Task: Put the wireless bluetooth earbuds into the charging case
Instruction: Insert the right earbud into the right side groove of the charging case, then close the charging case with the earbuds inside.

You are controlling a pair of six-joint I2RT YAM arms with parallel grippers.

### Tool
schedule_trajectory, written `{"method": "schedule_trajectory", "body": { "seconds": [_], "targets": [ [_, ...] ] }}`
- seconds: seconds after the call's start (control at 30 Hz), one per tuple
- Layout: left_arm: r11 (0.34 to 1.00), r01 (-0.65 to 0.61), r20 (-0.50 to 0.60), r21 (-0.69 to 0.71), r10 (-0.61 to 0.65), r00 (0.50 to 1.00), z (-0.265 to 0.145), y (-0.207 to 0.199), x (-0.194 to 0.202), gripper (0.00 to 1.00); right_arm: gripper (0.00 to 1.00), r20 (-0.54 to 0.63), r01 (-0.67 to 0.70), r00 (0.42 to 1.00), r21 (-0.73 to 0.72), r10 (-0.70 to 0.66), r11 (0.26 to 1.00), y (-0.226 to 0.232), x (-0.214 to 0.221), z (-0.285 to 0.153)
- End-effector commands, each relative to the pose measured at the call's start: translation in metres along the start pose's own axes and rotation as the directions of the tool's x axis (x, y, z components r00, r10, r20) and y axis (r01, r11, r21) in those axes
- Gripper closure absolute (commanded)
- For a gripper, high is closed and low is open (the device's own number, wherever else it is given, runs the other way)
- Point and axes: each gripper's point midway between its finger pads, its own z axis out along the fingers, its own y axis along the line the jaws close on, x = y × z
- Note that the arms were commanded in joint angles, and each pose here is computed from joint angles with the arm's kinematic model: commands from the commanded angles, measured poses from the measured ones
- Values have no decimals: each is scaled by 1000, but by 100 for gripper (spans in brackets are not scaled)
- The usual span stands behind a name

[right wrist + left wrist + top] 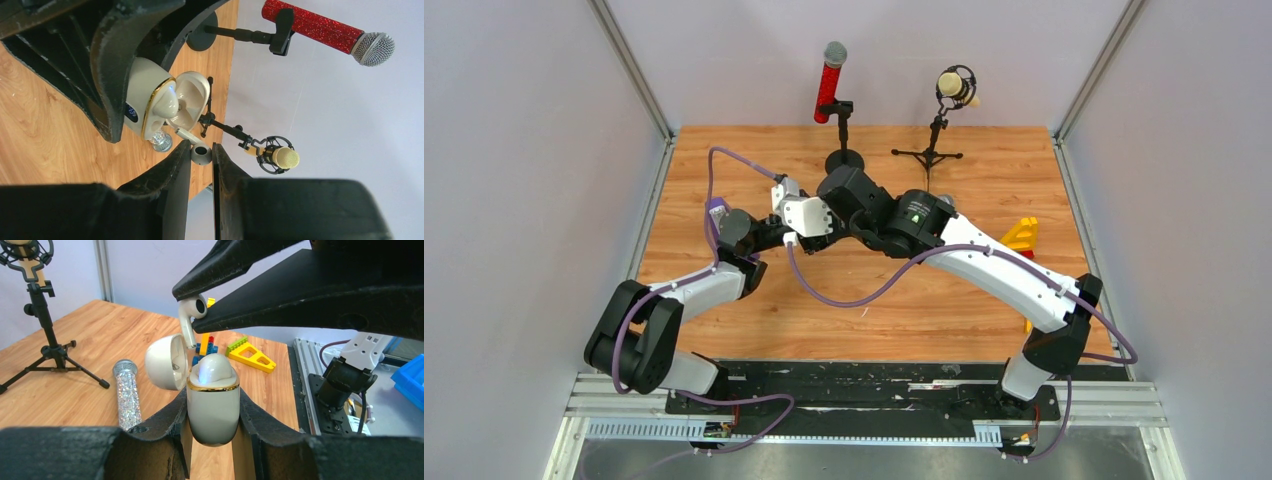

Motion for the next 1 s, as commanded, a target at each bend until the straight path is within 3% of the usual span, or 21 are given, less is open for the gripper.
{"method": "schedule_trajectory", "body": {
  "seconds": [0.0,0.67,0.97],
  "targets": [
    [998,-50,32,29,49,998,1,-8,-16,96,92,40,-59,998,118,55,991,-34,-4,-20],
    [1000,3,49,2,-3,999,0,-3,-24,96,93,67,40,997,-11,-39,999,9,-11,-18],
    [999,-26,61,44,23,998,-2,-14,-30,96,93,44,46,998,15,-47,999,4,-10,-13]
  ]
}}
